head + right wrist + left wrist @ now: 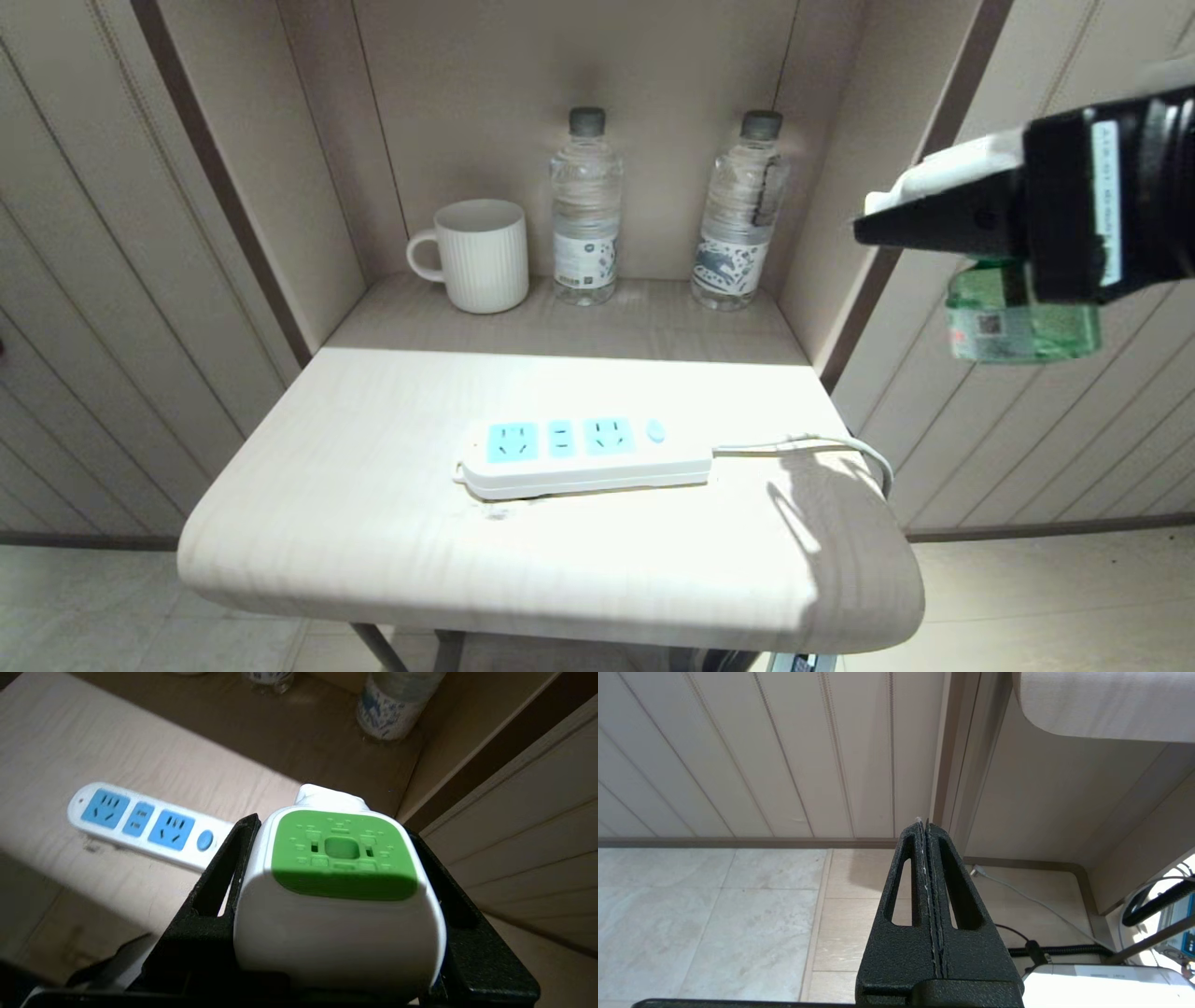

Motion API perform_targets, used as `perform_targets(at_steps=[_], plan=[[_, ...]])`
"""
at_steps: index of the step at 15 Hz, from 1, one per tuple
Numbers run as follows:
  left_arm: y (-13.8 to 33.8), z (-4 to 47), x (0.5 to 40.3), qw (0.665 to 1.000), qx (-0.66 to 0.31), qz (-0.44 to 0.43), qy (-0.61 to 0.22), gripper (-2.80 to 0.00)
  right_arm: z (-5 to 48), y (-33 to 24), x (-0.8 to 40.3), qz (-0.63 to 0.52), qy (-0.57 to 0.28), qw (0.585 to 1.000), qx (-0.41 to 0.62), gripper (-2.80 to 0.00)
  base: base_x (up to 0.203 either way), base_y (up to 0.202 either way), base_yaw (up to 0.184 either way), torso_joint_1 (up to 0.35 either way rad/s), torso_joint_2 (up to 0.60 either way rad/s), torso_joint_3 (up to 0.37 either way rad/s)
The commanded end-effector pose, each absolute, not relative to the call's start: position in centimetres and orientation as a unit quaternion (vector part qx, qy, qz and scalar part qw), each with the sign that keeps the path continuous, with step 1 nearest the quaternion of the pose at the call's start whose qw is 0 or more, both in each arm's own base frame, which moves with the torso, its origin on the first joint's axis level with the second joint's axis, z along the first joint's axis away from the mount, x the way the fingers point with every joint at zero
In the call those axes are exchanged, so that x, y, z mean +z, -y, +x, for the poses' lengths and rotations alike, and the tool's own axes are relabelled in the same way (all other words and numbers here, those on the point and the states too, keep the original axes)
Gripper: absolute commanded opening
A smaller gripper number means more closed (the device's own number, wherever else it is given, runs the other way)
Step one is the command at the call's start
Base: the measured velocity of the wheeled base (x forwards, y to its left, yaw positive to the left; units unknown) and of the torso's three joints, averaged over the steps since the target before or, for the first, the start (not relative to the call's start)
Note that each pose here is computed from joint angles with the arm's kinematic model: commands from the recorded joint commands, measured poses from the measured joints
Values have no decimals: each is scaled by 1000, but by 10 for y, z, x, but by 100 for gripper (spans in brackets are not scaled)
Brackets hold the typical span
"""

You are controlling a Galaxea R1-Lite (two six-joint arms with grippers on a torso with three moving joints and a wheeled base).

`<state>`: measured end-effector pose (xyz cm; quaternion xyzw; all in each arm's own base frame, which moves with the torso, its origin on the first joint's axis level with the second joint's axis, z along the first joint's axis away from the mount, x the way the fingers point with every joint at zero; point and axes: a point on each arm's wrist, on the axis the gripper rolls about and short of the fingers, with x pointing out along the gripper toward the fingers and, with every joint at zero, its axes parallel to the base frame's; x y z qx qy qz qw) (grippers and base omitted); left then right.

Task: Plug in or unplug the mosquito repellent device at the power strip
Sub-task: Insert the plug into the socket

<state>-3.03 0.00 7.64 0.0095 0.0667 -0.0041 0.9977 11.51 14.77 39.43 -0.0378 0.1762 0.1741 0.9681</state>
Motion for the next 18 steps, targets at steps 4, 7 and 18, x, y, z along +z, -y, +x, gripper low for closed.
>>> perform_targets(at_steps=[4, 7, 18], plan=[[0, -30, 76, 998, -4, 10, -67, -280, 126, -141, 369, -106, -330, 924, 161, -280, 0, 0, 0, 0, 0, 0], [0, -30, 76, 998, -4, 10, -67, -280, 124, -139, 366, -118, -344, 918, 160, -280, 0, 0, 0, 0, 0, 0], [0, -30, 76, 998, -4, 9, -67, -280, 125, -143, 356, -117, -377, 898, 195, -280, 0, 0, 0, 0, 0, 0]])
